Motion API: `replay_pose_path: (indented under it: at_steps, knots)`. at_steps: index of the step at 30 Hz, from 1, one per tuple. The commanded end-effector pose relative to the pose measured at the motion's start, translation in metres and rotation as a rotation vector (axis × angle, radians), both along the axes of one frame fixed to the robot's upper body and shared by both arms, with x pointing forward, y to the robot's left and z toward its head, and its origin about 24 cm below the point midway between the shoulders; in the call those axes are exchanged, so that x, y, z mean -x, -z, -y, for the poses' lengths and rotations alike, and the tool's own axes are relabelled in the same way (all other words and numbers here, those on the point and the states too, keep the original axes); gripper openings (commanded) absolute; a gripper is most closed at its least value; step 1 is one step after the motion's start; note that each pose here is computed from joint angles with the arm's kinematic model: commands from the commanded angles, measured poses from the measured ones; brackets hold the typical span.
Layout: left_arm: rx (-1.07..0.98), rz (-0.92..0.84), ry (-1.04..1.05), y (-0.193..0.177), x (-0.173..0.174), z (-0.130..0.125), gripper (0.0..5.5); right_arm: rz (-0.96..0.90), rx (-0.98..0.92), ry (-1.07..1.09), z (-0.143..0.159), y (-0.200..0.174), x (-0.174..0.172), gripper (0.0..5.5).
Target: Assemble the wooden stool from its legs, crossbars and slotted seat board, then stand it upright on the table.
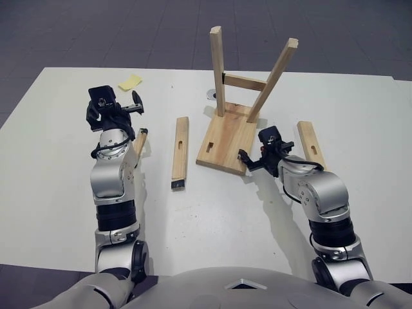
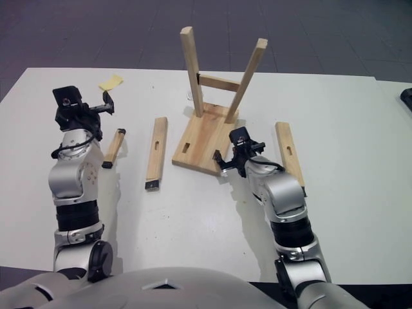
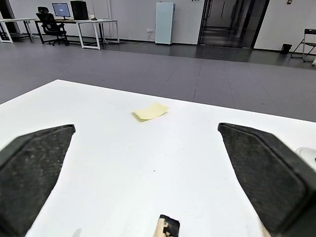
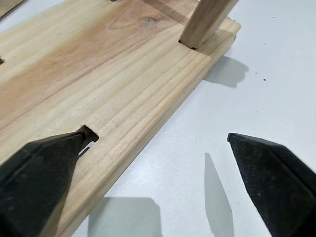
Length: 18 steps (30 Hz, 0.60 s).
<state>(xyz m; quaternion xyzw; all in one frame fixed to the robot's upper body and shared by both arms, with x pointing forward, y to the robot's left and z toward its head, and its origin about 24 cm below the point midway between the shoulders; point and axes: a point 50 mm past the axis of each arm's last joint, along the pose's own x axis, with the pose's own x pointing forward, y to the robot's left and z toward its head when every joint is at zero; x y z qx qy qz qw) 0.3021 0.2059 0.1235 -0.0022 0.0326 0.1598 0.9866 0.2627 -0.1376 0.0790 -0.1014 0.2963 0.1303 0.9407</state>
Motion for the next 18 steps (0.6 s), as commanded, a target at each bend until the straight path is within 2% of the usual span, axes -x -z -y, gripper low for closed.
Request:
replay_pose_path:
  at_steps: [1, 6, 10, 14, 18]
  knots:
    - [-0.002, -0.033, -0.011, 0.005, 0.002, -0.002, 5.40, -0.075, 0.042, 0.031, 0.012, 0.012, 0.006, 5.36]
    - [-0.018, -0.043, -0.002, 0.007, 0.002, -0.002, 5.40, -0.016, -0.008, 0.014, 0.008, 0.002, 0.003, 5.36]
    - [-0.038, -0.023, 0.088, 0.004, 0.011, -0.005, 5.40, 0.214, -0.119, 0.024, 0.012, -0.036, -0.006, 5.36]
    - [-0.131, -0.042, 0.269, 0.011, 0.028, -0.025, 5.40, 0.459, -0.263, 0.060, 0.026, -0.081, -0.011, 5.36]
    - [-0.172, -0.167, 0.357, 0.041, 0.029, -0.047, 5.40, 0.518, -0.351, 0.090, 0.029, -0.091, -0.010, 5.36]
